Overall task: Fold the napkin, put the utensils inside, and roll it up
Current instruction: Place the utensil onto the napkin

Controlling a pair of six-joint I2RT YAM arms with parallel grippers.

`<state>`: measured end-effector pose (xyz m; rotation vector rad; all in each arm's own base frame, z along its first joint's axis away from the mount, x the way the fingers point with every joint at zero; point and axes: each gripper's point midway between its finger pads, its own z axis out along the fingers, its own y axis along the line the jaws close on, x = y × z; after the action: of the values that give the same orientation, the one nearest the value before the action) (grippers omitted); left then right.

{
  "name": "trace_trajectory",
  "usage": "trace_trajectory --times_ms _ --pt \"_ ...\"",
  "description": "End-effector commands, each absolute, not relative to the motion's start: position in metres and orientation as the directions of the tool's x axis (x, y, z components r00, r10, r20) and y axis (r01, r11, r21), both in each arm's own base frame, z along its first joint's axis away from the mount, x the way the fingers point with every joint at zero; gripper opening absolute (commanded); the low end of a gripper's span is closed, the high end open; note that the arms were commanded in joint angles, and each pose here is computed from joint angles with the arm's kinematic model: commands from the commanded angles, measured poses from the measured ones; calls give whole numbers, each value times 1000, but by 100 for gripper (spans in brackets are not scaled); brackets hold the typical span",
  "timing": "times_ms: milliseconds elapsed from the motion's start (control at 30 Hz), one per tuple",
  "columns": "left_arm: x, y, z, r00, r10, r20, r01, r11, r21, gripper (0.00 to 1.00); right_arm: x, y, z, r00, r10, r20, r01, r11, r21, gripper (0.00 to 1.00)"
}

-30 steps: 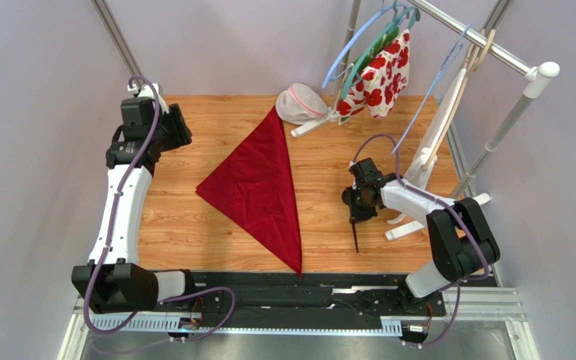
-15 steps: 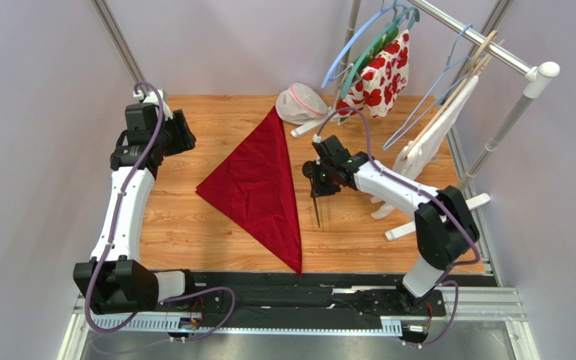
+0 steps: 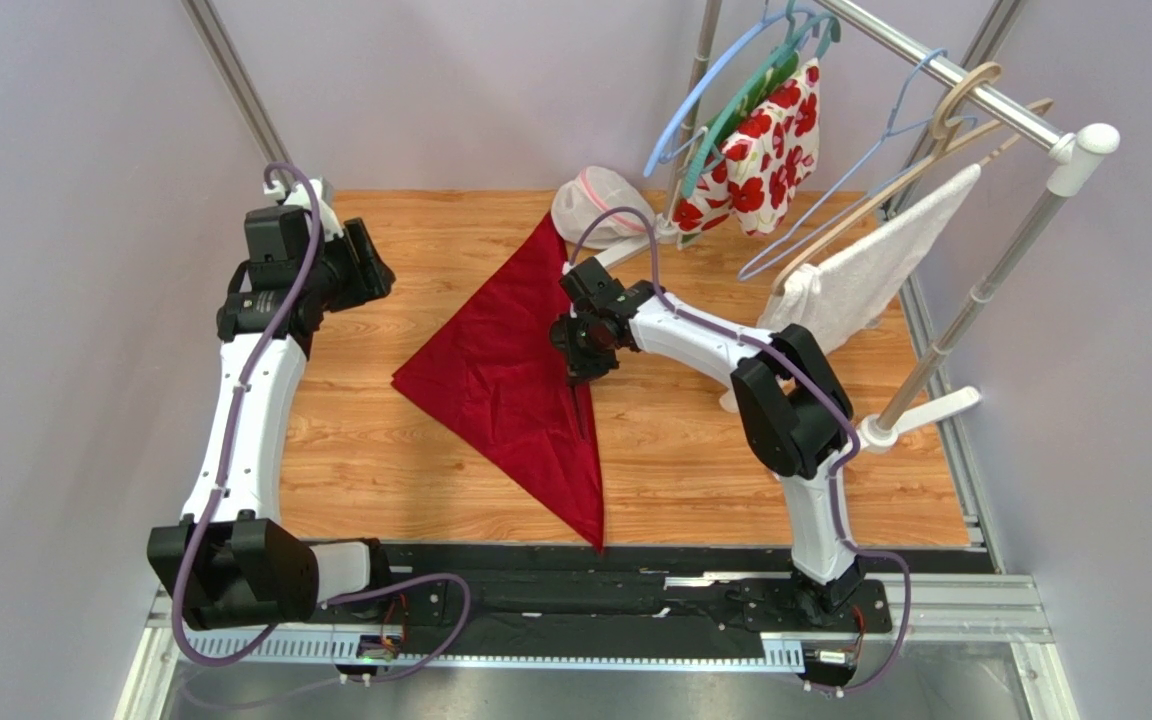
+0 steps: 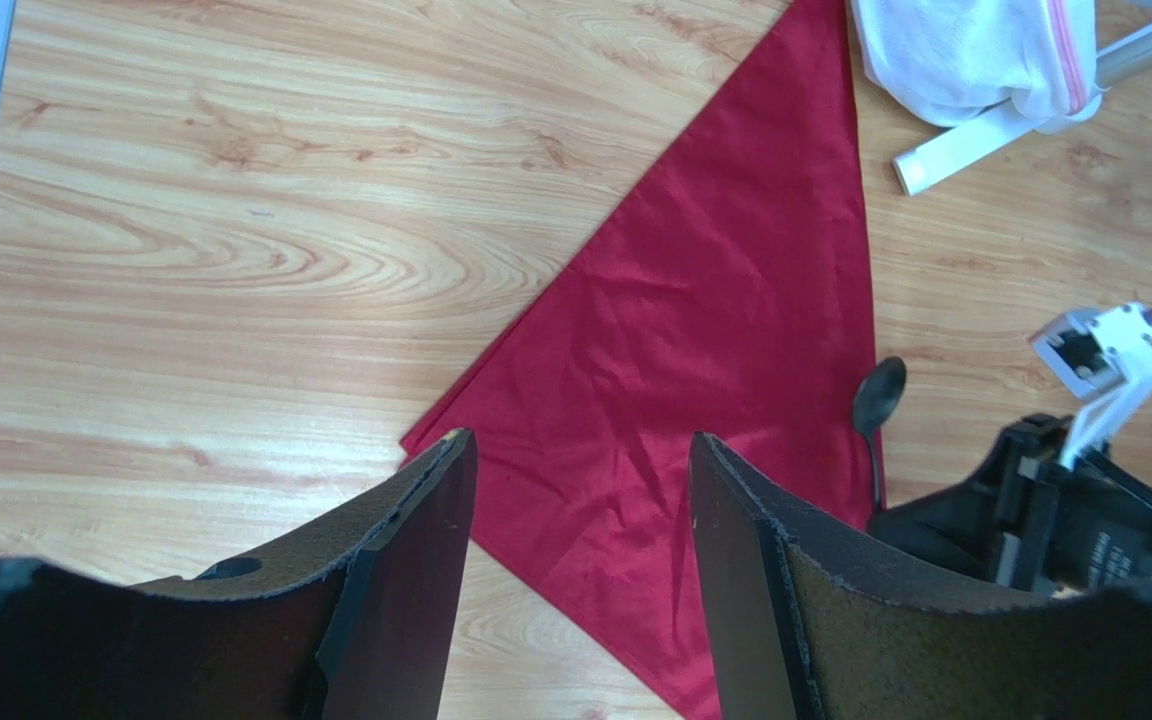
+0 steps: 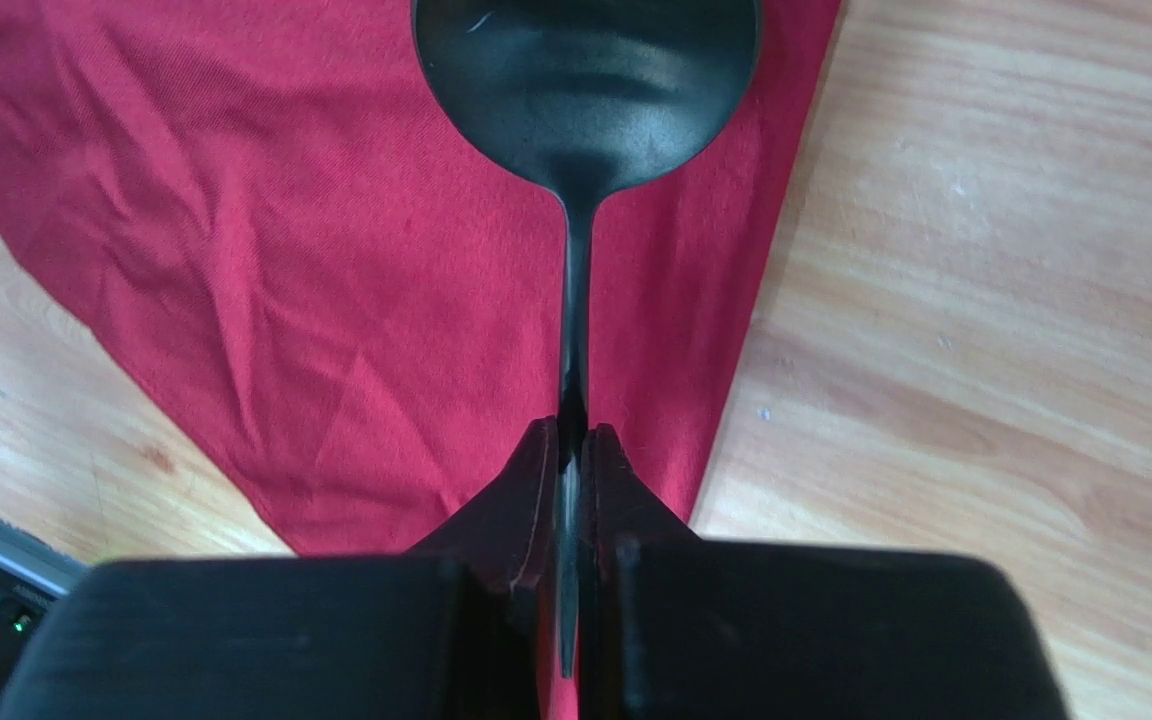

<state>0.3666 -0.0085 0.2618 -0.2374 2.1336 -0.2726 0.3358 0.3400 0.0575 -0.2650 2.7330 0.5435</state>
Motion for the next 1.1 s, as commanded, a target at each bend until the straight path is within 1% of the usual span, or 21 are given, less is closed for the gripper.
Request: trace_trajectory --times_ms 0,167,400,767,1033,1067 --pt "370 -11 271 -516 -300 -802 -41 944 -327 63 351 357 67 -927 -68 -368 -215 903 373 0" --pt "370 -9 271 -518 -321 -793 -40 935 -352 62 359 357 50 -933 -65 -355 -194 920 340 0" --pt "371 -7 272 -516 -338 -787 -41 928 -371 62 366 359 41 -934 -68 -351 -187 930 317 0" --pt "372 -6 269 -522 -356 -775 -43 919 -393 62 380 363 38 -930 -91 -357 -200 939 281 0" --pt "373 -5 268 -526 -366 -768 -41 913 -407 62 380 361 35 -931 -104 -349 -204 943 263 0" --pt "373 -6 267 -528 -367 -766 -40 911 -409 62 380 361 39 -930 -106 -353 -210 940 270 4"
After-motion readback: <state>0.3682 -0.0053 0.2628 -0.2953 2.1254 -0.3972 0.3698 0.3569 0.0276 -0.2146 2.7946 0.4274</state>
